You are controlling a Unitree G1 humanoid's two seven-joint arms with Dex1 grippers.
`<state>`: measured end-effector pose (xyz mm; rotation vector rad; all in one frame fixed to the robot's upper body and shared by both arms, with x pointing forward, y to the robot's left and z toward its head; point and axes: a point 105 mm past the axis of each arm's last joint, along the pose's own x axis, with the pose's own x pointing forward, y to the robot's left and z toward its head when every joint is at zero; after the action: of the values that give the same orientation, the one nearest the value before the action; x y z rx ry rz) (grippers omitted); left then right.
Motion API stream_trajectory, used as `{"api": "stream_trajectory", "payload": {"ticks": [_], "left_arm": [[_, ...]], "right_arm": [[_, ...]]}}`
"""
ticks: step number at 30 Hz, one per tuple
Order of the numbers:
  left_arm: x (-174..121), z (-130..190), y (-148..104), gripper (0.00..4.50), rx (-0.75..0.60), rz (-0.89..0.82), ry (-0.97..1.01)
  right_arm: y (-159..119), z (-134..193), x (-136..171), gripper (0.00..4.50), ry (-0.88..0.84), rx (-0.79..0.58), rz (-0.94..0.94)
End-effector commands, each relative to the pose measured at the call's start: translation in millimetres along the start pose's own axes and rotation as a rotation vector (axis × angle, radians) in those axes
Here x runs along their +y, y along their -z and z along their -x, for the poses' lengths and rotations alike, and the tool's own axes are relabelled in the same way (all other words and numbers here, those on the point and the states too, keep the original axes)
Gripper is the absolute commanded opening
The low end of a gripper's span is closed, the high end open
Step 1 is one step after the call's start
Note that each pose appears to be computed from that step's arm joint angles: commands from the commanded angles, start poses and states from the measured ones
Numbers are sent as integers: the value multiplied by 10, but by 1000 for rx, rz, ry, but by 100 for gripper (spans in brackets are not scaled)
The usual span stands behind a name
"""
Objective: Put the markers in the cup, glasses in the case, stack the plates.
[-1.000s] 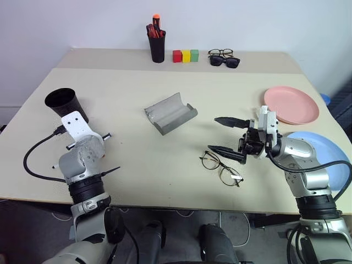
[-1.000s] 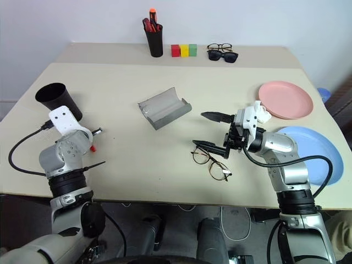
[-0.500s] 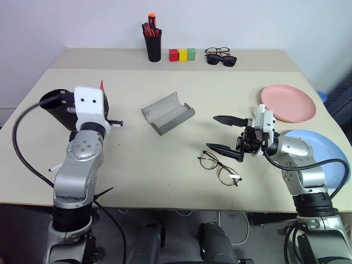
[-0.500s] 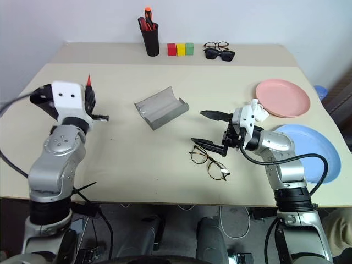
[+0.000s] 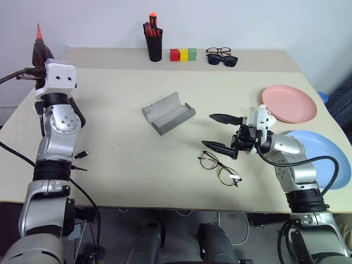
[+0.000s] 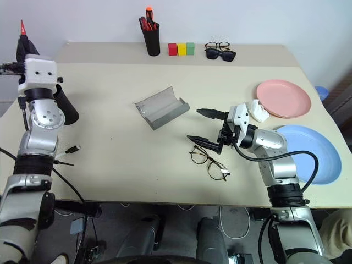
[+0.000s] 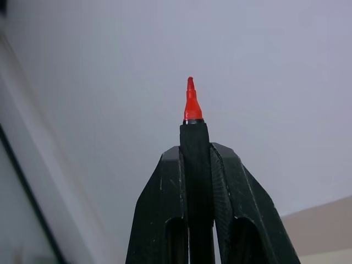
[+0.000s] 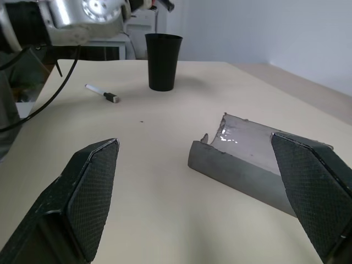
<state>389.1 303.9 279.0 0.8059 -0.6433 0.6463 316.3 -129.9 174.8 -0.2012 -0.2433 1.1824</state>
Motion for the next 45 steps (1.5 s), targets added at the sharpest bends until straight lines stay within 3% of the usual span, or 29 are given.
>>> {"api": "stream_trajectory", "payload": {"ticks": [1,10,19,29,37,45], "left_arm": [[47,-75,20,4,-45,-39,-45],[62,-39,385,4,114,-109,-89],[54,-48,414,4,145,-109,-101],[-81,-113,237,4,110,-28,-81],[-140,-13,445,4,262,114,-76],[-184,72,521,4,298,133,-63]], "right_arm": [[-117,-3,10,450,11,-25,39],[-212,-33,37,450,40,-20,36],[-289,-89,32,450,54,-20,32],[-312,-73,39,450,72,-16,30],[-258,8,2,450,91,-5,31],[-190,85,-2,450,100,1,33]]}}
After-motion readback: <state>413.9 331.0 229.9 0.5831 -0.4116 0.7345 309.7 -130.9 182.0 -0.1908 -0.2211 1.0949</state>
